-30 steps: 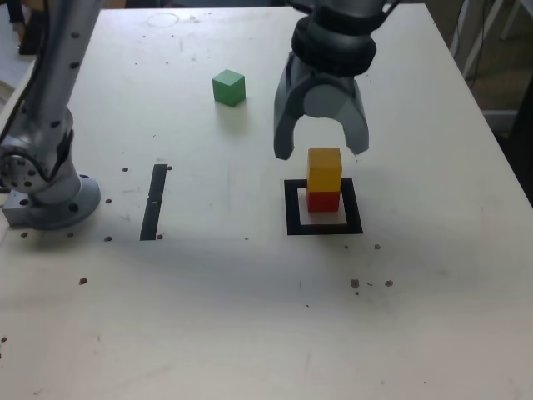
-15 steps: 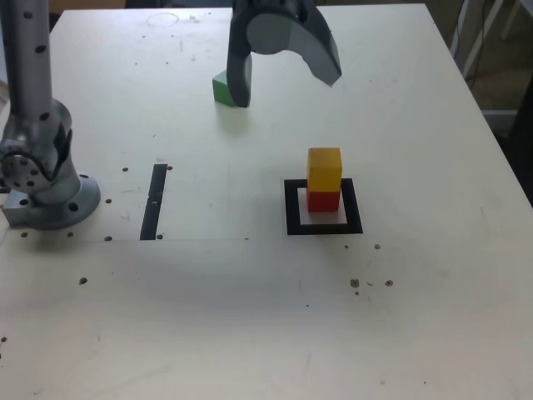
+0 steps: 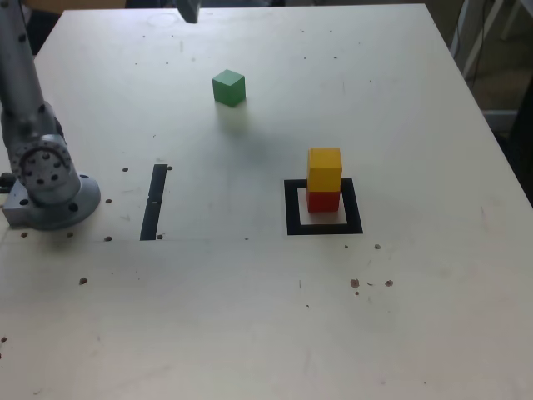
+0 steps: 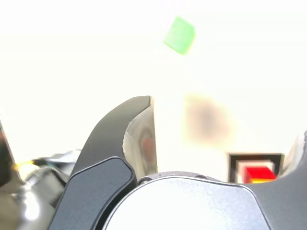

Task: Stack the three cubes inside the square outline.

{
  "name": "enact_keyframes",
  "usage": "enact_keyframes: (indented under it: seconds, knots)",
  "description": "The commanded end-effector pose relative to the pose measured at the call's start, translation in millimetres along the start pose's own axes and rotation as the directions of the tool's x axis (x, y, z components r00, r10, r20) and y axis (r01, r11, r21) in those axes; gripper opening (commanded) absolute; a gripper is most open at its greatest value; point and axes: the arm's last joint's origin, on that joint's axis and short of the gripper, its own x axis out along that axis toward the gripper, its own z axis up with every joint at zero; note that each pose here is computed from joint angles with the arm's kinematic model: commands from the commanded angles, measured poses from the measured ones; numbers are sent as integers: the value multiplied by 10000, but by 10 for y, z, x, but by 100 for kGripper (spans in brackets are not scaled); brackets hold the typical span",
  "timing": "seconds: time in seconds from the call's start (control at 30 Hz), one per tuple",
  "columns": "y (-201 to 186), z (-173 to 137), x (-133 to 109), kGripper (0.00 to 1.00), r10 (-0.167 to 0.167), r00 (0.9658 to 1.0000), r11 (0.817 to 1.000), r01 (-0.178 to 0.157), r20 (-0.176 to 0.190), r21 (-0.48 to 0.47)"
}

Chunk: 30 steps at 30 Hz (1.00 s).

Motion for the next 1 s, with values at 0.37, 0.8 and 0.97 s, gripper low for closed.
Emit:
enact_keyframes:
  seconds: [0.37,0.8,0.97]
  knots:
    - [375,216,991,99,-372,9964,9123,650,-761,4043]
    - [541,299,1379,96,-607,9858,8997,1221,-1568,4192]
    - [553,325,1579,94,-748,9844,9036,1345,-1592,4068]
